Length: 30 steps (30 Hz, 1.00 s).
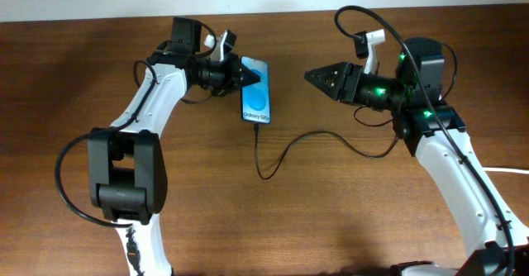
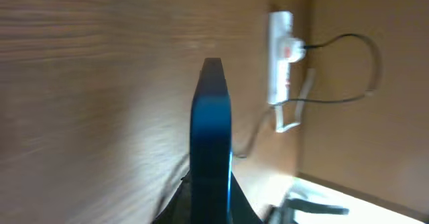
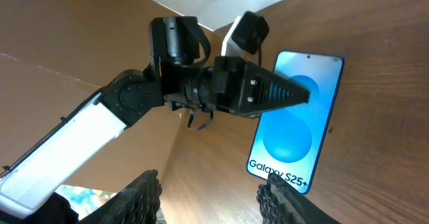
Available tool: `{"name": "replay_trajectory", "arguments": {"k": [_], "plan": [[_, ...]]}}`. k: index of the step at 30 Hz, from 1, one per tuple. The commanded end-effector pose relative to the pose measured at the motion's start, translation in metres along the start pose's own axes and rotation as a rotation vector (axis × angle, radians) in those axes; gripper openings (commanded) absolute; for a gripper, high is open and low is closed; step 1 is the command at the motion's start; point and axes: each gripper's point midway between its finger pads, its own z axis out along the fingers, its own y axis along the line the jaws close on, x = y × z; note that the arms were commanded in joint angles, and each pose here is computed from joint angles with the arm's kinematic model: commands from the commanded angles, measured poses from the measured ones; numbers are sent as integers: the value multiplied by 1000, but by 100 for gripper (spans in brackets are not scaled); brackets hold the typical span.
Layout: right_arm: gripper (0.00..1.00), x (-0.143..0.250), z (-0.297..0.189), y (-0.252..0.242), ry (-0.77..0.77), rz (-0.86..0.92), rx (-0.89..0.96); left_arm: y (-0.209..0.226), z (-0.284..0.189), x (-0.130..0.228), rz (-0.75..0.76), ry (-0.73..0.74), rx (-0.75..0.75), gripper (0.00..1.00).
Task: Plug charger to phone and switch on socket
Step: 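Lower the phone flat onto the table with the left gripper and release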
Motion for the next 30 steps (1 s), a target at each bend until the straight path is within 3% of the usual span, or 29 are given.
{"name": "replay_trajectory", "arguments": {"k": [1,9,13,30], "plan": [[53,-2,-1,3,2,-35,-11,18,1,-4,89,-12,-76,0],[53,3,-1,0,16,-15,0,43,18,3,40,29,-90,0],[53,3,-1,0,16,-15,0,62,16,-1,34,4,-194,0],[53,2,-1,-1,14,-15,3,69,15,-1,28,0,-236,2]]}}
